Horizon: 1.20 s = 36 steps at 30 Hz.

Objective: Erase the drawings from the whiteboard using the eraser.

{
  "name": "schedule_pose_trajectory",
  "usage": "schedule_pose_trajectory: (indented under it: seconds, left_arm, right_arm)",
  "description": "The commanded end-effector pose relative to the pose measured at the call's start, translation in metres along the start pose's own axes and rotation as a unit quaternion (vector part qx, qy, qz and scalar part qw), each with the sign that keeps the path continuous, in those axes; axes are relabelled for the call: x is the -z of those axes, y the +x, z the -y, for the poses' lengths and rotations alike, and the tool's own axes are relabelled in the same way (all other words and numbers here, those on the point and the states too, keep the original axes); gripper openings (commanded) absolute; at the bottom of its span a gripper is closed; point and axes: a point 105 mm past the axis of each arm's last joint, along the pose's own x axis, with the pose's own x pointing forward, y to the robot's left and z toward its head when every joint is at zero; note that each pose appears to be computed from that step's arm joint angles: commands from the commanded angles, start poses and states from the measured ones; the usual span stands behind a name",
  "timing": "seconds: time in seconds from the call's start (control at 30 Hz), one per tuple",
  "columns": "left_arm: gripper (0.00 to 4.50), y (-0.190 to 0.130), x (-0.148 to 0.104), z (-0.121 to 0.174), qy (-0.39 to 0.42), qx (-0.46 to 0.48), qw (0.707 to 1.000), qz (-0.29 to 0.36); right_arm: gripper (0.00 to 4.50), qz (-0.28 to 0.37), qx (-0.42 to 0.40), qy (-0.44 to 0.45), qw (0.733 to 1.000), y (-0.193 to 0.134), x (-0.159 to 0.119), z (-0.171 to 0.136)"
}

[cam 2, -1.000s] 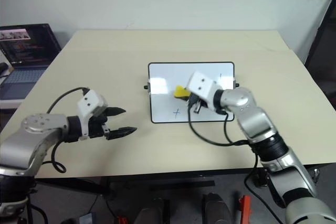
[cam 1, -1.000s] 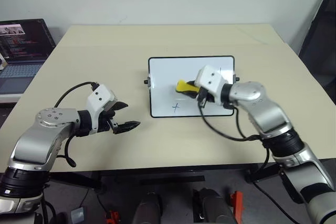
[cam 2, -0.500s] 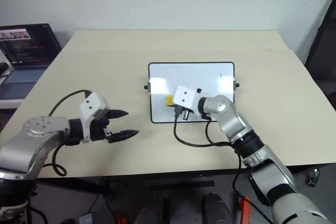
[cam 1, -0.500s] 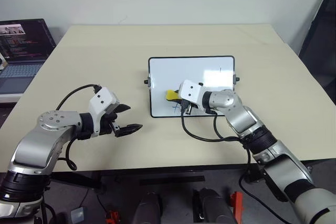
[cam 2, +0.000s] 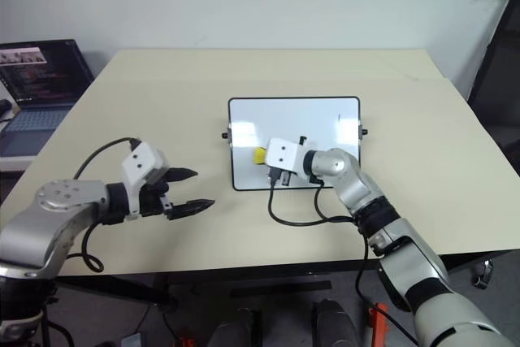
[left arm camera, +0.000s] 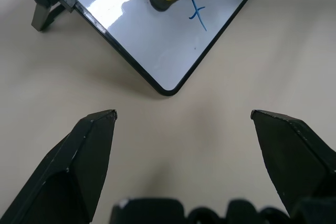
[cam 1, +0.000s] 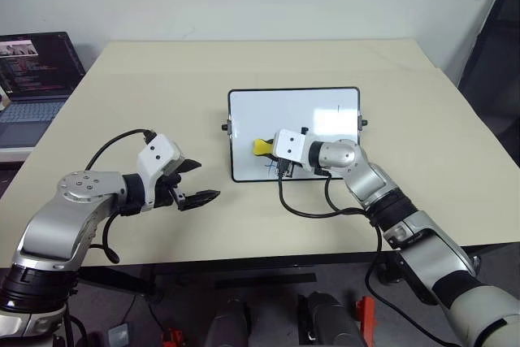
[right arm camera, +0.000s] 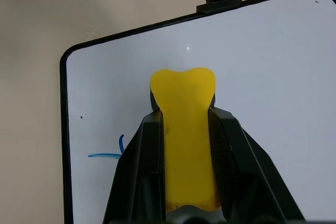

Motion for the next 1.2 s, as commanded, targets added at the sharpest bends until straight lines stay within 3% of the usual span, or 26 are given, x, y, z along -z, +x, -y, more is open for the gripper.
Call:
schedule_pose_trajectory:
  seconds: [0.03, 0.53, 1.2]
  left_arm:
    - [4.5, -0.006, -0.011, -0.006, 0.018, -0.017, 1.0, 0.016]
    - [4.5, -0.007, -0.016, -0.007, 0.023, -0.014, 0.999, 0.019]
    - [4.5, -0.006, -0.018, -0.007, 0.025, -0.013, 0.999, 0.021]
  right_arm:
    - [0.83, -0.06, -0.017, 0.013, 0.998, -0.006, 0.036, -0.013]
    - [0.8, -0.091, -0.079, 0.054, 0.991, -0.008, 0.062, -0.055]
    - [0.69, -0.109, -0.108, 0.044, 0.987, -0.008, 0.066, -0.067]
